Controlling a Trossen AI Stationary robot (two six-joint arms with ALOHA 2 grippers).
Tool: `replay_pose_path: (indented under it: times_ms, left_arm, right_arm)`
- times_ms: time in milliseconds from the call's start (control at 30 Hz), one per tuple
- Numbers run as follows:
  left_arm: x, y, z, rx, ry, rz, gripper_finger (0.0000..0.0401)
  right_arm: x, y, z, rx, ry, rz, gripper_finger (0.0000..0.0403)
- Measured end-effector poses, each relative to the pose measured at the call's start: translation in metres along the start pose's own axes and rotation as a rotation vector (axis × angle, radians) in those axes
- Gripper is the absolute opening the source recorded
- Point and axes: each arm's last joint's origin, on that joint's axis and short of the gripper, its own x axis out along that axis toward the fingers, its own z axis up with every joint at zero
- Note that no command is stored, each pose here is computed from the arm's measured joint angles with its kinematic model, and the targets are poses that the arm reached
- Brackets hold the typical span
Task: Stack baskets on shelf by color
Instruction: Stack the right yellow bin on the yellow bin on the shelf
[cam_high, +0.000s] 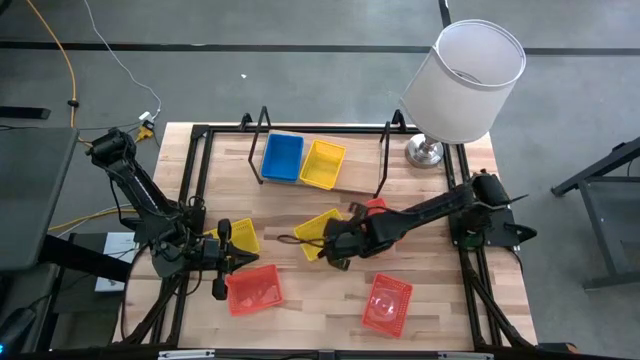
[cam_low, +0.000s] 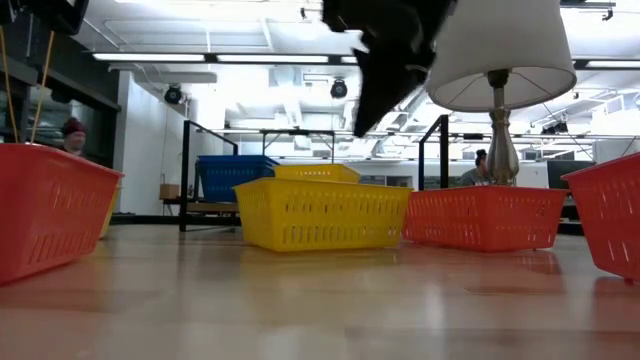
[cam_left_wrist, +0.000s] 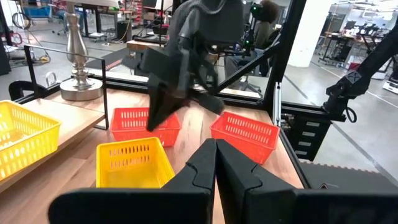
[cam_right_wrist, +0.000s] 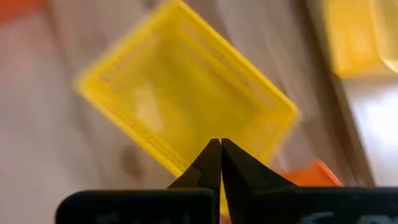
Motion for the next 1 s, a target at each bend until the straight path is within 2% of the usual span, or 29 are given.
replay_pose_path:
  times_ms: [133,267,467,733,833,1000]
  left_arm:
    - [0.000,0.000,0.000,0.000,0.000,0.000,0.0000]
    - [0.000,0.000,0.000,0.000,0.000,0.000,0.0000]
    - [0.000,0.000,0.000,0.000,0.000,0.000,0.0000]
    - [0.000,0.000,0.000,0.002,0.001,0.001,0.0000]
    - [0.000,0.000,0.000,0.002,0.001,0.001,0.0000]
    - [0.000,0.000,0.000,0.002,0.002,-0.003,0.0000]
  right_arm:
    - [0.015,-0.012,-0.010,0.033,0.062,-0.035,0.0000]
    - [0.037,-0.027,-0.012,0.072,0.074,-0.011,0.0012]
    - [0.046,-0.041,0.000,0.124,0.024,0.003,0.0084]
    - [0.052,-0.056,0.000,0.242,0.076,-0.028,0.0188]
    - [0.053,-0.058,0.000,0.259,0.088,-0.023,0.0206]
    - [0.063,-0.056,-0.003,0.273,0.141,0.004,0.0211]
